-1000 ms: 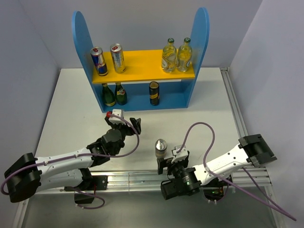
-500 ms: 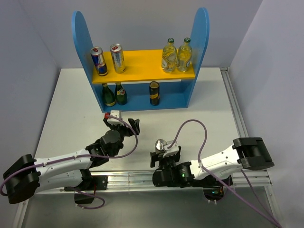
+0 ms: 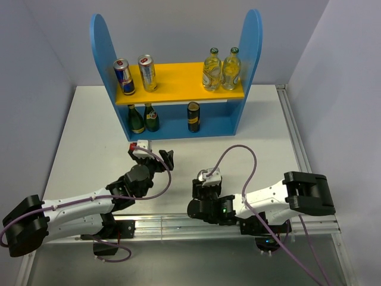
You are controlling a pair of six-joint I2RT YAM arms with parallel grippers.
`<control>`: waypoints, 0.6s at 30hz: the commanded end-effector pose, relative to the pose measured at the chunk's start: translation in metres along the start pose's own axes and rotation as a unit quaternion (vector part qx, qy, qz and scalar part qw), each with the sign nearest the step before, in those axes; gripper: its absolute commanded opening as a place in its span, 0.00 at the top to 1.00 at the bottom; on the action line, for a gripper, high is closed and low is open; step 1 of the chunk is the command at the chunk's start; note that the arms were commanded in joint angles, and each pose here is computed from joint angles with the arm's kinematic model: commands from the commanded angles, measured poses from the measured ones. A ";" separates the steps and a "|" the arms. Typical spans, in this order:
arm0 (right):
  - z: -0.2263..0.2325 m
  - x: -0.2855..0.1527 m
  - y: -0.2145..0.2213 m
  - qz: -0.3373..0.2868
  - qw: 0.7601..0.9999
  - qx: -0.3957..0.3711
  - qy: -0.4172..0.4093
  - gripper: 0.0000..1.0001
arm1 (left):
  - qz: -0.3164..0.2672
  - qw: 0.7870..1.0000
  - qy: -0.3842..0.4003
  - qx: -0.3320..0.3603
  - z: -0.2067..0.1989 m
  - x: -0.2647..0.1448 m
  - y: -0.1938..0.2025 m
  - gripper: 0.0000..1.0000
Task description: Place and organize the beverage onto the shelf
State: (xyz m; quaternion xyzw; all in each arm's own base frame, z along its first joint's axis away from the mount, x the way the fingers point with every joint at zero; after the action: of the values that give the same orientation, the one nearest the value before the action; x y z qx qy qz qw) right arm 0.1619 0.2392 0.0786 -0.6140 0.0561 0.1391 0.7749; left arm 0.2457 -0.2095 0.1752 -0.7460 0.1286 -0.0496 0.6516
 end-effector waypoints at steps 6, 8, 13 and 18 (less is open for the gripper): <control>0.012 0.007 -0.079 -0.066 0.997 -0.009 0.038 1.00 | -0.018 1.000 -0.001 -0.024 0.000 -0.002 -0.010 0.01; 0.009 0.022 -0.101 -0.080 0.996 0.024 0.030 1.00 | -0.020 0.999 0.001 -0.027 0.000 -0.003 -0.011 0.01; -0.013 0.069 -0.145 -0.094 0.991 0.088 0.032 1.00 | -0.023 0.999 0.003 -0.032 0.002 -0.006 -0.012 0.01; -0.017 0.111 -0.166 -0.101 0.991 0.077 0.049 1.00 | -0.025 0.999 0.003 -0.031 0.002 -0.006 -0.013 0.01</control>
State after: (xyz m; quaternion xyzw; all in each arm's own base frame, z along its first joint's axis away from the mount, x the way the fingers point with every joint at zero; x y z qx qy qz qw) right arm 0.2861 0.1822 0.1610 -0.5834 0.0937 0.0296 0.8062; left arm 0.2422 -0.2037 0.1802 -0.7551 0.1227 -0.0562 0.6415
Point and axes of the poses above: each gripper's point midway between its finger pads, its own x axis out along the fingers, its own z axis along the line the jaws close on, y = z × x, the point moved 1 cm from there along -x, back along the fingers, and after that the axes turned 10 degrees about x, right-handed, at the moved point
